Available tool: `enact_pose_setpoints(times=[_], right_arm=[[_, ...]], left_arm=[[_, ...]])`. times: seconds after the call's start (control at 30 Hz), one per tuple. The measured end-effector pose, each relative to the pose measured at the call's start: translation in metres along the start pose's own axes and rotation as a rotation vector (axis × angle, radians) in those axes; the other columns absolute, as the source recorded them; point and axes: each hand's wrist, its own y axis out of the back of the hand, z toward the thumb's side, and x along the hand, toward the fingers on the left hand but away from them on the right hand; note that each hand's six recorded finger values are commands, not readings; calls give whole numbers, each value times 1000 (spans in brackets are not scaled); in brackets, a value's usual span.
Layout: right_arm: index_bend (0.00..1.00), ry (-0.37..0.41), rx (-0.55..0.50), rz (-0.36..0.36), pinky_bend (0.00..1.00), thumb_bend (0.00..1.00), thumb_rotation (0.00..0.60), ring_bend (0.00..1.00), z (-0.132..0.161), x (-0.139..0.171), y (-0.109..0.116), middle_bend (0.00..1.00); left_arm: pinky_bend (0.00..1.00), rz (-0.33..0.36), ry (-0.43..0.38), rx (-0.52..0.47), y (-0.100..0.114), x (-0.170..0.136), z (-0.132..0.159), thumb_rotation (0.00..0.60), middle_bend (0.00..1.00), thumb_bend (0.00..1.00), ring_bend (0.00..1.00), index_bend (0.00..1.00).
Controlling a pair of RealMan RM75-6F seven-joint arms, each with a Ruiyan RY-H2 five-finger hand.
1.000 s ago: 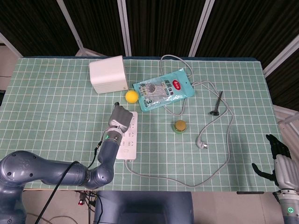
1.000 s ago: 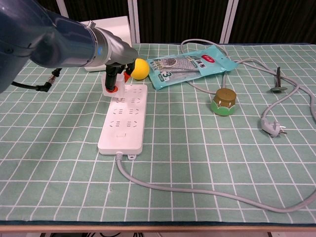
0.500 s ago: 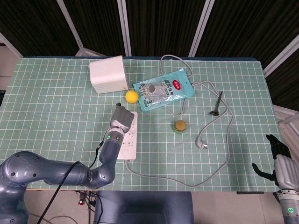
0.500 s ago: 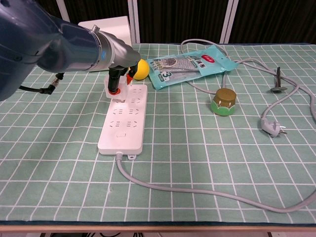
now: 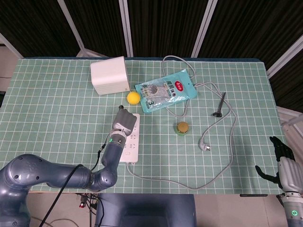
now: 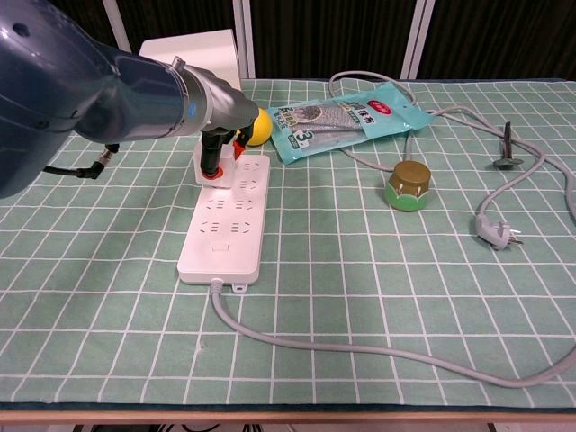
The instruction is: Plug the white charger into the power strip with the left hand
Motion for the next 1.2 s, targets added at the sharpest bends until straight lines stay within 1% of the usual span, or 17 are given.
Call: enact_pose_setpoints(times=[0.33, 0.73, 1.2], right_arm=[[0, -1, -1, 0, 0, 340, 600, 0, 0, 0, 0, 0], [0, -1, -3, -2, 0, 340, 600, 0, 0, 0, 0, 0], [0, -3, -9, 0, 0, 341, 600, 0, -1, 1, 0, 0]], left_arm=[[166, -2, -17, 13, -6, 1, 9, 600, 801, 580, 293, 773], [170, -14, -10, 30, -15, 3, 9, 600, 801, 580, 302, 774], [180, 8, -21, 19, -14, 5, 16, 600, 803, 581, 302, 776]])
